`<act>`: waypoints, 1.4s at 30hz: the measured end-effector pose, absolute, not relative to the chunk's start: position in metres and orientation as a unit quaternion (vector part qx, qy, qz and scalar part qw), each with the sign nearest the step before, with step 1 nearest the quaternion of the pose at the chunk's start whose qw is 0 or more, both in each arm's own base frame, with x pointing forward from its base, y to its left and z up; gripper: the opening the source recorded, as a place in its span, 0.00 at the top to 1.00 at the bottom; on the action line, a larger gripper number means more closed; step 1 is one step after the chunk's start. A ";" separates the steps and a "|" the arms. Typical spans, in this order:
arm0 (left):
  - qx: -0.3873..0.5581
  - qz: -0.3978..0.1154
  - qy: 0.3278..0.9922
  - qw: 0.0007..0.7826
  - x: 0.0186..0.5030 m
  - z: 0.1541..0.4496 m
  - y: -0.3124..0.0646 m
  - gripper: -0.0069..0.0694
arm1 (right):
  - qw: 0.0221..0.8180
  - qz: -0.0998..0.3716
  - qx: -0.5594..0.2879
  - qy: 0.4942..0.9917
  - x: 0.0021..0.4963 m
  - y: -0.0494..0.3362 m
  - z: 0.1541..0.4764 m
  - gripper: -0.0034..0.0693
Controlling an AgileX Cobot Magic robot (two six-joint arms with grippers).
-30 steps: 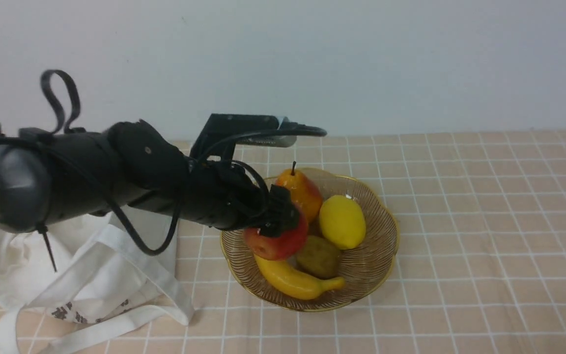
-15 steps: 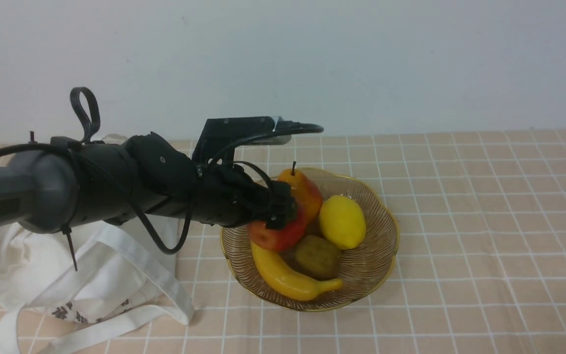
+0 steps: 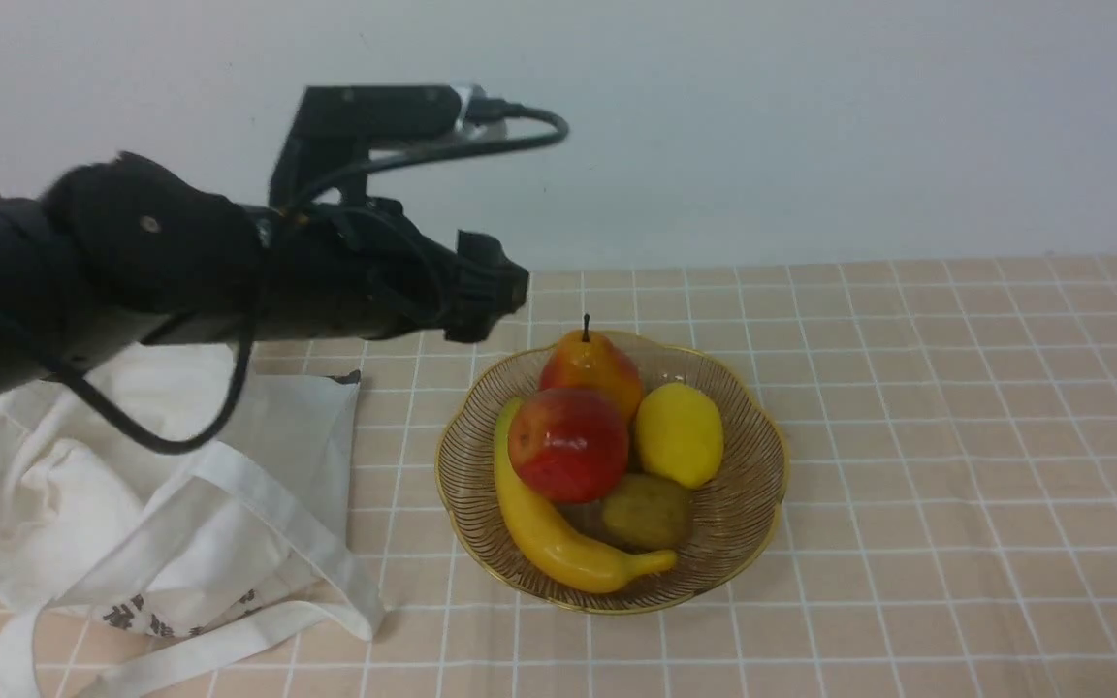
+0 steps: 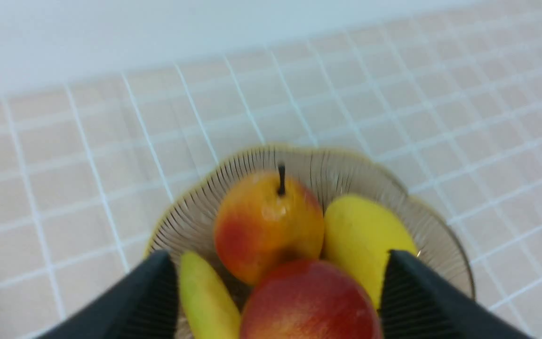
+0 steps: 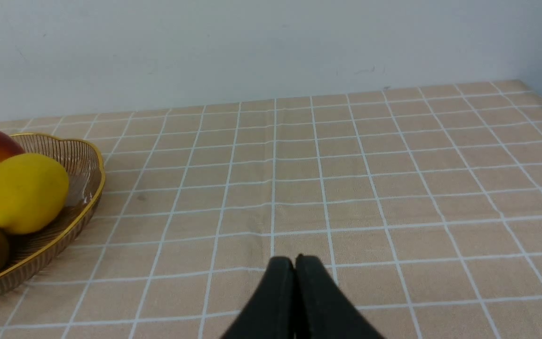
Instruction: Take the fruit out of the bag on the brown coffee tablecloth and place them on the plate.
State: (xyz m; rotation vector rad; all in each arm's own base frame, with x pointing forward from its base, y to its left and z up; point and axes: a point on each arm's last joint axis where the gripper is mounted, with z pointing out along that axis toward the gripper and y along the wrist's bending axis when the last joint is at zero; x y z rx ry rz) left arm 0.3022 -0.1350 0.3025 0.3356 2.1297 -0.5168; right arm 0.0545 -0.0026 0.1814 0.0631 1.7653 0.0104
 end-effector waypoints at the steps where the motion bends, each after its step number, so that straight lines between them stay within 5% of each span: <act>1: 0.138 -0.208 0.857 0.450 0.299 0.308 -0.132 0.36 | 0.635 0.005 0.028 0.772 0.054 -0.003 0.181 0.97; 6: 0.191 -0.183 0.835 0.482 0.259 0.356 -0.103 0.81 | 0.635 0.005 0.028 0.772 0.054 -0.003 0.181 0.97; 10: 0.212 -0.165 0.825 0.498 0.215 0.387 -0.080 0.91 | 0.635 0.005 0.028 0.772 0.054 -0.003 0.181 0.97; 25: 0.168 -0.115 0.770 0.605 0.047 0.397 -0.029 0.92 | 0.635 0.005 0.028 0.772 0.054 -0.003 0.181 0.97; 42: 0.177 -0.095 0.744 0.637 -0.003 0.388 -0.019 0.92 | 0.635 0.005 0.028 0.772 0.054 -0.003 0.181 0.97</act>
